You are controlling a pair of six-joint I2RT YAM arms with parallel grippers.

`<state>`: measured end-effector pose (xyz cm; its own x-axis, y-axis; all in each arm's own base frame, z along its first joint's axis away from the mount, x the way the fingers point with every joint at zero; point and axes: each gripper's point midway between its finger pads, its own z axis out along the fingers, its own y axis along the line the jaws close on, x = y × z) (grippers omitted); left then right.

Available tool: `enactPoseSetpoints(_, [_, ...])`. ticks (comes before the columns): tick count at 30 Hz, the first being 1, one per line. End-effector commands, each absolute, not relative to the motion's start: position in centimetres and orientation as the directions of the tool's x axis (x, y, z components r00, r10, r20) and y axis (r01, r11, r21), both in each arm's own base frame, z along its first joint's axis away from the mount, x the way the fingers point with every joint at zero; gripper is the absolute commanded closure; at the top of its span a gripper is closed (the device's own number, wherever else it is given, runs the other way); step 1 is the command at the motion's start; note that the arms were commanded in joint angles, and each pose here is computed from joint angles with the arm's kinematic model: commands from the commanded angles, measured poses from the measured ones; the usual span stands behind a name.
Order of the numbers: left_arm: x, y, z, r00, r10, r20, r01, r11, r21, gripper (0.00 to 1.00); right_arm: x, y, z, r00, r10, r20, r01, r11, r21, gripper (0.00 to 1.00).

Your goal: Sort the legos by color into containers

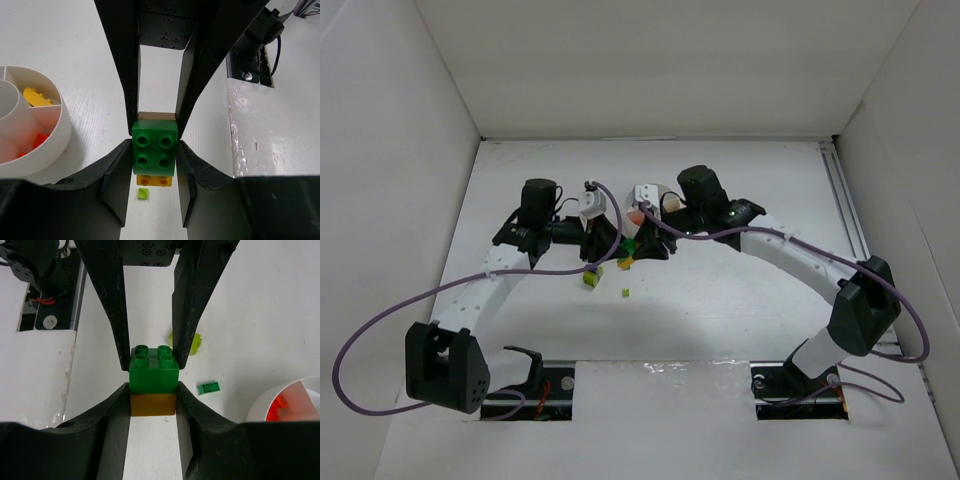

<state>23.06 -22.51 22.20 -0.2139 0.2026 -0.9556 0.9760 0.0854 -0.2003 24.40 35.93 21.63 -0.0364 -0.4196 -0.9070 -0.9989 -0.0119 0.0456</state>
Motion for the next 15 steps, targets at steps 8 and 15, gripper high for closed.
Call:
enactPoseSetpoints(8, [24.5, -20.7, 25.9, -0.145, 0.114, -0.983, 0.977, 0.175, -0.124, 1.00, 25.3, 31.3, 18.3, -0.093, -0.497, -0.863, -0.995, 0.074, 0.065, 1.00])
enactPoseSetpoints(15, [25.0, -20.1, 26.4, -0.129, 0.100, -0.987, 0.970, 0.219, -0.104, 1.00, 26.4, 29.7, 17.1, -0.177, -0.500, -0.848, -0.981, 0.155, 0.114, 1.00])
